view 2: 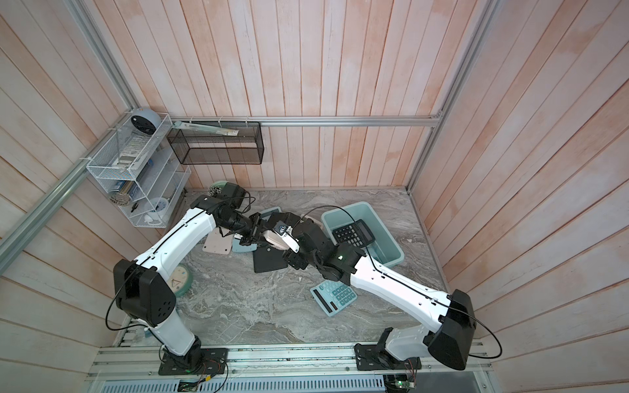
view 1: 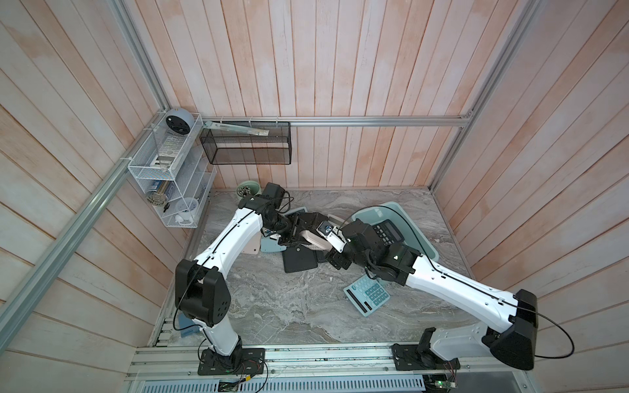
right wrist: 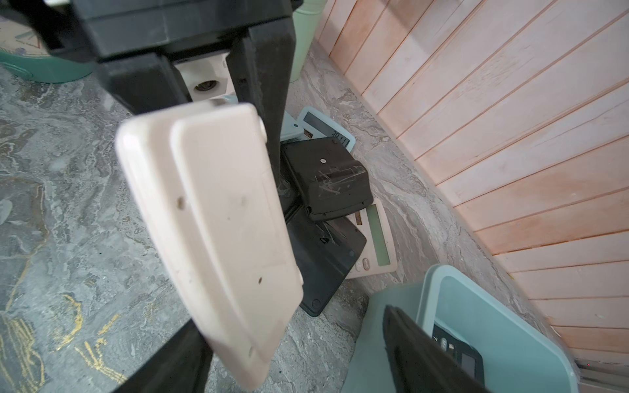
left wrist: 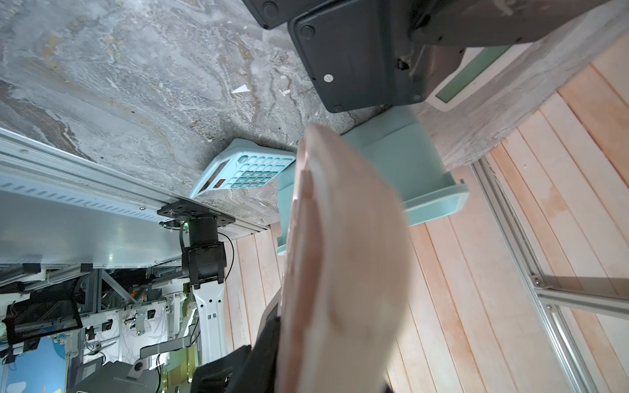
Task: Put the calculator in the storage box
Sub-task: Pick up the calculator at the center of the board.
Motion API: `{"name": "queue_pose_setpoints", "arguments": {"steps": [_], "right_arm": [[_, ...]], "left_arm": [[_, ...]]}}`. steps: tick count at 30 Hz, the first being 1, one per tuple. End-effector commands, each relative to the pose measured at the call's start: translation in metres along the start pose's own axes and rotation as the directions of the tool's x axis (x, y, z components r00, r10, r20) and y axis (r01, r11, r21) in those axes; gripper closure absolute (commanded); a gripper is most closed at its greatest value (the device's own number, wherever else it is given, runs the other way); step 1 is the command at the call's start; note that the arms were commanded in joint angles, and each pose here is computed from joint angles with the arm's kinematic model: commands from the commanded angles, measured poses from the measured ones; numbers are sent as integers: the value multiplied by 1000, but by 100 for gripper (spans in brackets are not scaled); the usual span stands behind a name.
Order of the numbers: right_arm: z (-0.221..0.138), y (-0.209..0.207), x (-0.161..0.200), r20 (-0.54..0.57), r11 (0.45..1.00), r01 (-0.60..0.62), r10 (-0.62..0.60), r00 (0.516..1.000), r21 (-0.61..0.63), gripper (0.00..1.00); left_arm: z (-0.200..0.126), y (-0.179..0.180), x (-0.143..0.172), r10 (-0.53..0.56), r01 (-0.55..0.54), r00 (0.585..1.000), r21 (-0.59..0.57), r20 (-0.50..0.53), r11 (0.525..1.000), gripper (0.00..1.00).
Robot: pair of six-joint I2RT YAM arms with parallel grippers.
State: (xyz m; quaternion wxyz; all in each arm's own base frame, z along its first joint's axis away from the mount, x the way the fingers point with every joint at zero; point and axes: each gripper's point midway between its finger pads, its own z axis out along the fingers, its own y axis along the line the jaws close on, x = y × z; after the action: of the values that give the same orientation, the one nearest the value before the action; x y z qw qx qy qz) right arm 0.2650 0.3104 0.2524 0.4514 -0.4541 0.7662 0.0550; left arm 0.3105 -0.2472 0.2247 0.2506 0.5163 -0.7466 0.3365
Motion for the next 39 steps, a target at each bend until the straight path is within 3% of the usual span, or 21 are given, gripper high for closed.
{"name": "queue_pose_setpoints", "arguments": {"steps": [1, 7, 19, 20, 23, 29, 32, 39], "right_arm": [[2, 4, -19, 47, 1000, 16, -15, 999, -16, 20], [14, 14, -23, 46, 998, 32, -30, 998, -47, 28], [18, 20, -21, 33, 997, 26, -23, 999, -72, 95], [18, 20, -21, 30, 997, 23, -21, 999, -69, 100], [17, 13, -21, 28, 999, -9, 10, 1000, -34, 100], [4, -23, -20, 19, 985, -153, 152, 988, 76, 100], [-12, -53, -15, 1, 958, -269, 270, 963, 104, 100], [-69, -121, 18, -63, 879, -388, 419, 906, 278, 100]], "left_arm": [[-3, 12, 9, -29, 27, 999, -48, -40, 998, 100], [2, 13, 5, -44, 41, 998, -67, -45, 997, 100], [9, 5, -4, 2, -5, 1000, -85, -30, 996, 100], [10, 3, -4, 8, -10, 1000, -84, -28, 996, 100], [9, -2, -5, 26, -28, 999, -81, -24, 996, 100], [-5, -27, -7, 126, -126, 992, -17, 21, 992, 42], [-26, -41, -16, 190, -193, 975, 18, 118, 981, 1], [-62, -74, -20, 378, -405, 884, 48, 274, 913, 0]]}}
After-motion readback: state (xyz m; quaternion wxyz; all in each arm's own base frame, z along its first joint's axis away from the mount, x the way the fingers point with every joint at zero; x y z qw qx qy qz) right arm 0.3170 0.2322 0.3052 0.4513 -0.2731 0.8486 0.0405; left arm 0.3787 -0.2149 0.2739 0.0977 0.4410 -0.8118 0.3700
